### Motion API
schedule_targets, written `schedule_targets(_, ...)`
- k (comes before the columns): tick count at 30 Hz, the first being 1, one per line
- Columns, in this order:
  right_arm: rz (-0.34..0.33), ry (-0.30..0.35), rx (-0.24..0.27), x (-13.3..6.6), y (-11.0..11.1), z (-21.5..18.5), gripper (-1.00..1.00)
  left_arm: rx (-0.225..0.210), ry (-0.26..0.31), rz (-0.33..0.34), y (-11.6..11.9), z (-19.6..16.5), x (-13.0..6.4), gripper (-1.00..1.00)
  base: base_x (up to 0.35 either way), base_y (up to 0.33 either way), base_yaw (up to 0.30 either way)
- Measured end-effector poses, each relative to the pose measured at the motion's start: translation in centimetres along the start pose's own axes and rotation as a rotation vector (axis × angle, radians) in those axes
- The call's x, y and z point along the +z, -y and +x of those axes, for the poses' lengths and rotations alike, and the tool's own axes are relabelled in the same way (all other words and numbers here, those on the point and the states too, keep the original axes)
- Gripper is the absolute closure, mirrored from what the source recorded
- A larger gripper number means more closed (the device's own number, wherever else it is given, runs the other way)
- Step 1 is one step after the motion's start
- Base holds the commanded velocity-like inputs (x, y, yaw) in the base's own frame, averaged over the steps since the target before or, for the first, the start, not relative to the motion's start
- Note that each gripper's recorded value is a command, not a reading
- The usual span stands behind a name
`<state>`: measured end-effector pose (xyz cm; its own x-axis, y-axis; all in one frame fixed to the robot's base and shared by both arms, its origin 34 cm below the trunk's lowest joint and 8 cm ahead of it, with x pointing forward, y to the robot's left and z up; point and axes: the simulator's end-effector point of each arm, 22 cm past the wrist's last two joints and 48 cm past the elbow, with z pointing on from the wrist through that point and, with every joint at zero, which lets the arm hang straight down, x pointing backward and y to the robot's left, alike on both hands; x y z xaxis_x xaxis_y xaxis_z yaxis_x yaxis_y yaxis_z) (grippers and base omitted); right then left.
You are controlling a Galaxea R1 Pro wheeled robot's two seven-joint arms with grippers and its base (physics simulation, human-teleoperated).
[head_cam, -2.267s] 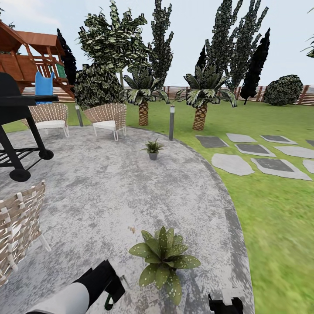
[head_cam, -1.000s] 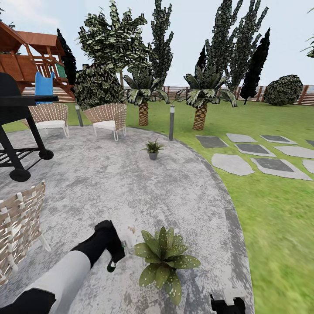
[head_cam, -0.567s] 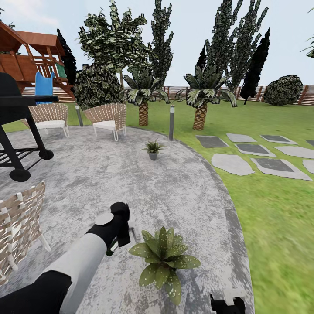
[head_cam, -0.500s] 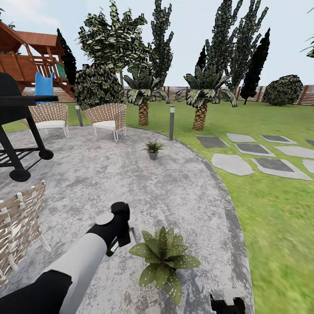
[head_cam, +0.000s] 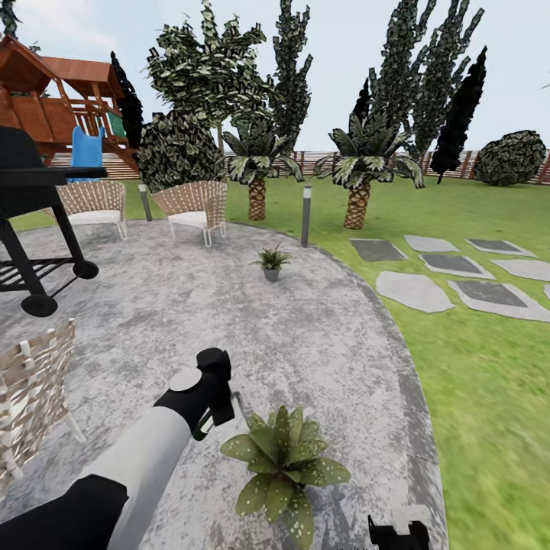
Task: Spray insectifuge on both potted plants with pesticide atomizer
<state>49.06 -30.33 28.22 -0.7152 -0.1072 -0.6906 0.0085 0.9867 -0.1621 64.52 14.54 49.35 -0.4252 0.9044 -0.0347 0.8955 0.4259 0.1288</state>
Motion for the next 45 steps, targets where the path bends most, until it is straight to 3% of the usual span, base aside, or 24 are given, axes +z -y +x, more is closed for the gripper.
schedule_targets(5,0.0,0.0,0.0,0.0,0.0,0.0,-1.0,0.004,0.001,0.035,1.0,-0.2,0.1,1.0,-0.157,-0.09,0.032)
schedule_targets(7,0.0,0.0,0.0,0.0,0.0,0.0,-1.0,0.027,-0.012,0.062,1.9,-0.3,0.0,1.0,-0.01,-0.006,0.001)
schedule_targets(10,0.0,0.0,0.0,0.0,0.0,0.0,-1.0,0.071,-0.034,0.054,2.4,-0.6,-0.1,1.0,0.027,-0.001,0.0)
schedule_targets(12,0.0,0.001,0.0,0.0,0.0,0.0,-1.0,0.079,-0.04,0.05,2.4,-0.6,-0.2,1.0,0.22,0.0,0.0)
schedule_targets(26,0.0,0.0,0.0,0.0,0.0,0.0,-1.0,0.072,-0.046,0.053,2.7,-0.4,0.1,1.0,0.06,-0.152,0.0)
schedule_targets(38,-0.002,0.0,0.001,0.0,-0.2,0.0,-1.0,0.074,-0.049,0.053,2.7,-0.4,0.1,1.0,-0.253,-0.121,0.227)
schedule_targets(45,-0.001,0.0,0.001,0.0,-0.1,0.0,-1.0,0.074,-0.048,0.048,2.5,-0.5,-0.1,1.0,-0.029,0.0,0.049)
